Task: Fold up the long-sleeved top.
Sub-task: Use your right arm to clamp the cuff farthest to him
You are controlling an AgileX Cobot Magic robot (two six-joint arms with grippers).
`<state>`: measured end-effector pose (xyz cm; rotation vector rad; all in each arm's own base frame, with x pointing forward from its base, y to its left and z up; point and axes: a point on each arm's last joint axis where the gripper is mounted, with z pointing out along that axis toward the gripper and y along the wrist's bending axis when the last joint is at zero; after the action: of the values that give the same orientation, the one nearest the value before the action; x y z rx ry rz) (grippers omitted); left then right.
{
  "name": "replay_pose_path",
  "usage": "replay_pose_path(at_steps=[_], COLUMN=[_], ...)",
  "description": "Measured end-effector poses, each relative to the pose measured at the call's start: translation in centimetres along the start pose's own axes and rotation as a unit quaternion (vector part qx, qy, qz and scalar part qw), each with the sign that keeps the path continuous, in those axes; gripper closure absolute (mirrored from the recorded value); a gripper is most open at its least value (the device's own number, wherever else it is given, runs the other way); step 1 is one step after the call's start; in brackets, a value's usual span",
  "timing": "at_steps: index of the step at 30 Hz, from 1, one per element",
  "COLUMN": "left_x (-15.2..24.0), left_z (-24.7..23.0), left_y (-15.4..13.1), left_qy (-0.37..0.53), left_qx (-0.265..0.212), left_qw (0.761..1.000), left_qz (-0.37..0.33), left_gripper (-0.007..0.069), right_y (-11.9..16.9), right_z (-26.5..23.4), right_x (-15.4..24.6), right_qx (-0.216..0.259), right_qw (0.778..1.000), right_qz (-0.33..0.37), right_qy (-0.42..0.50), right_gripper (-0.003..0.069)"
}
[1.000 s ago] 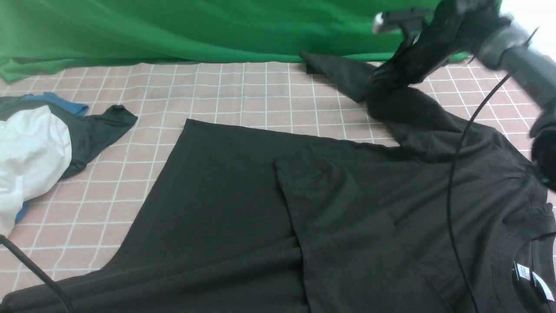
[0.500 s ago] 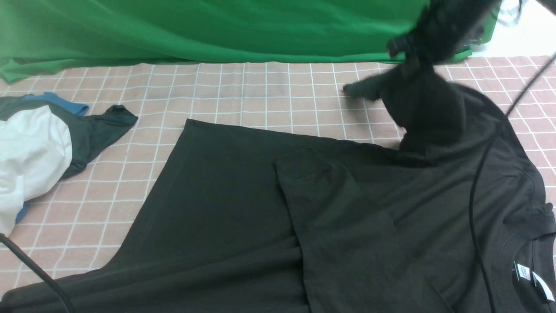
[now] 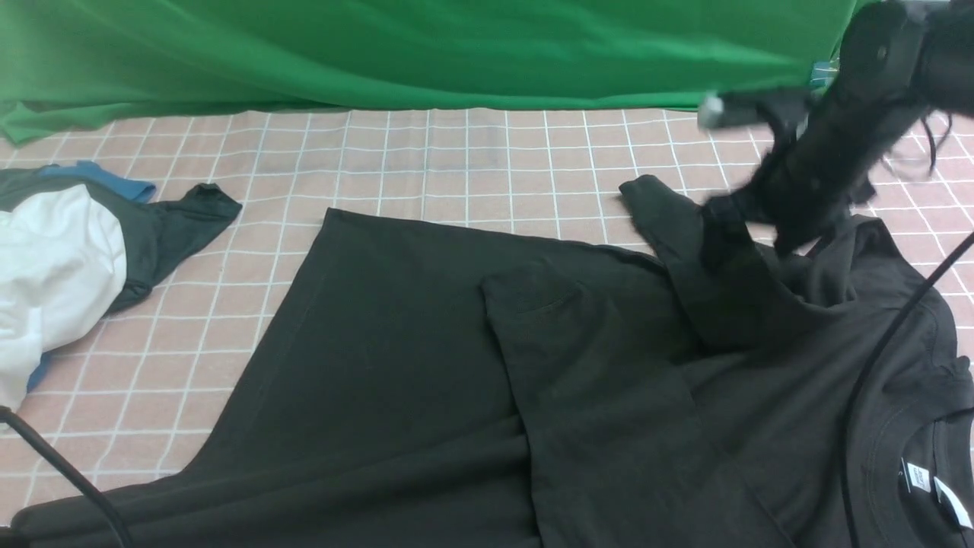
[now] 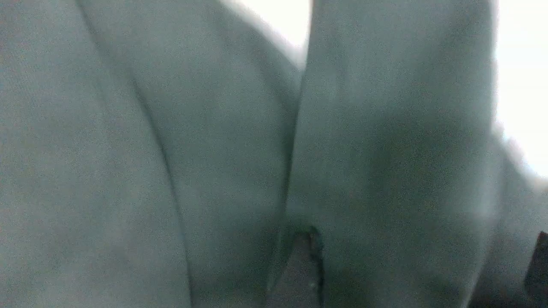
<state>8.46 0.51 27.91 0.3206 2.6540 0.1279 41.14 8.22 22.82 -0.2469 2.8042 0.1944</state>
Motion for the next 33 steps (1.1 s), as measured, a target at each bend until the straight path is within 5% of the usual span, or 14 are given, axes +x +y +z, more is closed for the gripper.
replay_pose_path(at_steps=[5, 17, 21, 25, 27, 28, 33], left_x=[0.0, 0.0, 0.0, 0.0, -0.1, -0.1, -0.1], left_z=[0.0, 0.0, 0.0, 0.0, 0.0, 0.0, 0.0], left_y=[0.0, 0.0, 0.0, 0.0, 0.0, 0.0, -0.1], left_qy=[-0.001, -0.001, -0.002, -0.002, -0.004, -0.004, -0.004], left_qx=[0.001, 0.002, 0.002, 0.002, 0.002, 0.002, 0.003], left_qw=[1.0, 1.0, 1.0, 1.0, 1.0, 1.0, 1.0], left_qz=[0.0, -0.001, -0.001, -0.001, -0.001, -0.001, -0.002], left_gripper=[0.059, 0.059, 0.059, 0.059, 0.059, 0.059, 0.059], right_y=[-0.1, -1.3, -1.3, -1.2, -1.1, -1.1, -0.8], right_z=[-0.5, 9.8, 10.5, 10.6, 10.4, 10.2, 5.2], right_x=[-3.9, -5.3, -5.3, -5.3, -5.4, -5.5, -6.4], right_qx=[0.008, 0.012, 0.008, 0.004, 0.004, 0.005, 0.016], right_qw=[0.988, 0.994, 0.995, 0.995, 0.995, 0.994, 0.988], right_qz=[-0.003, 0.003, 0.007, 0.01, -0.007, -0.012, -0.035], right_qy=[-0.155, -0.106, -0.099, -0.099, -0.102, -0.105, -0.147], right_gripper=[0.0042, 0.0114, 0.0187, 0.0333, 0.0513, 0.0549, 0.0568])
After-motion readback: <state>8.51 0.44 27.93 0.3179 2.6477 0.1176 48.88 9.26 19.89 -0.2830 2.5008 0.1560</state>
